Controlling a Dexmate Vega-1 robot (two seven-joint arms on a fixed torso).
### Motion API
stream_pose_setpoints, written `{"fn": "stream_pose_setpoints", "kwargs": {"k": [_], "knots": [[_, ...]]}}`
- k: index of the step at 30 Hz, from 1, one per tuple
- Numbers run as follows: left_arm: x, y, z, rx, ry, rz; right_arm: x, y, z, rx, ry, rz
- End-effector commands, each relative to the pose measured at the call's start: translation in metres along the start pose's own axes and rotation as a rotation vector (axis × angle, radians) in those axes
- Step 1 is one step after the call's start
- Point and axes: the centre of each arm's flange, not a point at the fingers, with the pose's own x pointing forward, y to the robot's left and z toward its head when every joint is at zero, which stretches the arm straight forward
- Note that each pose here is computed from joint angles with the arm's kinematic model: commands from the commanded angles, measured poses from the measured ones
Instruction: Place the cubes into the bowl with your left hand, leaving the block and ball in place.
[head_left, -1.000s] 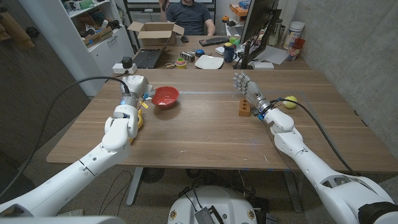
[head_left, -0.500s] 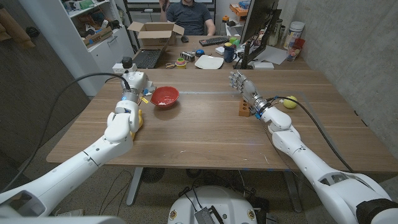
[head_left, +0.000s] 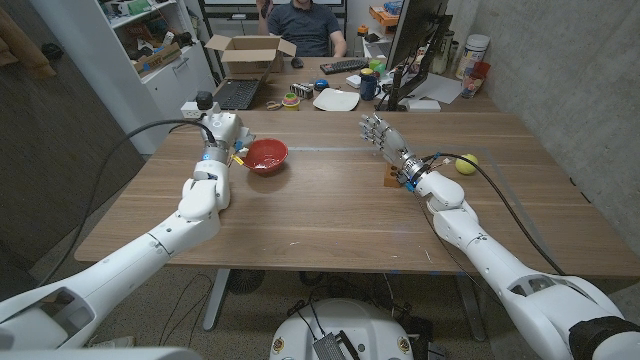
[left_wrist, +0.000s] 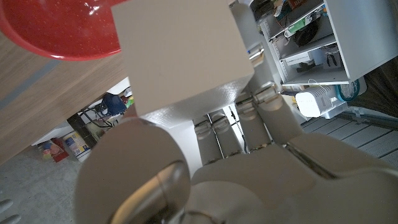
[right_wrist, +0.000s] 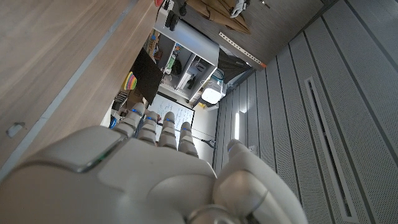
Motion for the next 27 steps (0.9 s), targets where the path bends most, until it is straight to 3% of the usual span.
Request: {"fn": "stream_pose_setpoints", "kwargs": {"k": [1, 8, 18, 27], "knots": [[0.016, -0.021, 0.012, -0.044, -0.006, 0.03, 0.014, 0.019, 0.007, -0.015, -0.019, 0.092], [0.025, -0.036, 0.028, -0.115, -0.037, 0.037, 0.014, 0.019, 0.006, -0.014, -0.014, 0.104], [0.03, -0.037, 0.039, -0.187, -0.044, 0.052, 0.009, 0.017, 0.005, -0.012, -0.008, 0.103], [0.032, -0.05, 0.045, -0.205, -0.059, -0.049, 0.009, 0.021, 0.009, -0.017, -0.017, 0.119]]}}
